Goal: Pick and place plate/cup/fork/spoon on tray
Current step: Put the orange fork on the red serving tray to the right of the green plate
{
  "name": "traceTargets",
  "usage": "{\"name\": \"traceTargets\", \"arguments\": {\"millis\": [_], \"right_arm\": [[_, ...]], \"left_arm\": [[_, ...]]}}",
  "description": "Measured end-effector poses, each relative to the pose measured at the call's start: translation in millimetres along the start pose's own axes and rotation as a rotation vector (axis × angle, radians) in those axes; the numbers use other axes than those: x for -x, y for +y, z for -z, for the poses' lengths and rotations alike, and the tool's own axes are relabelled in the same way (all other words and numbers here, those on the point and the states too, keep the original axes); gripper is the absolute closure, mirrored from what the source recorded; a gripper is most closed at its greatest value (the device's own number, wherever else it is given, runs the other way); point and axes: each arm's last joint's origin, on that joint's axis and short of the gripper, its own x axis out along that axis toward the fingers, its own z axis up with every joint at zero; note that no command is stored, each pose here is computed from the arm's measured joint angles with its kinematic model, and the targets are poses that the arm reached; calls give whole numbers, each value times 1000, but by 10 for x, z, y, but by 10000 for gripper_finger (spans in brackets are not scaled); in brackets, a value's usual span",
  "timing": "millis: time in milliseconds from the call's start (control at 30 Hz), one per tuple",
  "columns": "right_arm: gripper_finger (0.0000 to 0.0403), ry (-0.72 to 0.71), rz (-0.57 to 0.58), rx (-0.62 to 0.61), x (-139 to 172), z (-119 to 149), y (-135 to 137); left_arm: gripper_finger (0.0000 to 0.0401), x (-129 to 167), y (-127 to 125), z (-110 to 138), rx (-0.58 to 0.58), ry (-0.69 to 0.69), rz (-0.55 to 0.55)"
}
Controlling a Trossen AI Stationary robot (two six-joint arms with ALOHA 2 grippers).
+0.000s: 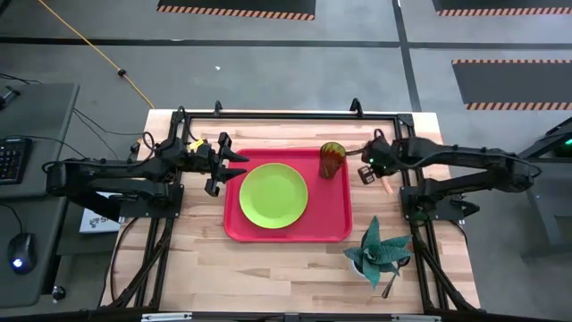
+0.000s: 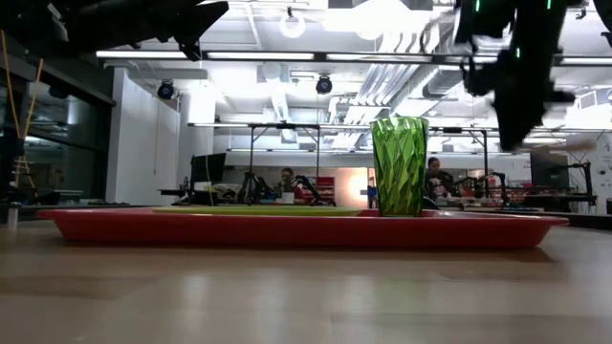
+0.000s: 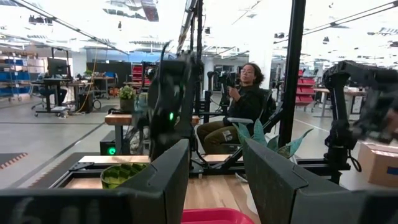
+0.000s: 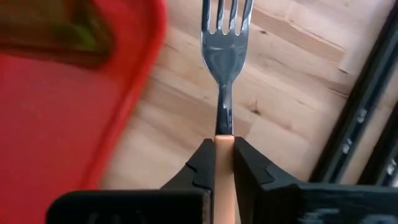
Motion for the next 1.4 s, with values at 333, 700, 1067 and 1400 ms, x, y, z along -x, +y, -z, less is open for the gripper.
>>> {"name": "traceTargets", "arguments": {"millis": [333, 700, 1067, 1400], "right_arm": [[394, 88, -303, -102, 699, -23, 484], [394, 36, -319, -35, 949, 219, 1138], [387, 87, -179, -41, 282, 312, 1715], [388, 137, -61, -41, -191, 413, 1844]], "left_arm": [[259, 0, 1, 0, 0, 0, 0], [259, 0, 0, 2, 18, 1, 0], [259, 0, 0, 1, 18, 0, 0], [259, 1, 0, 1, 21, 0, 0]]}}
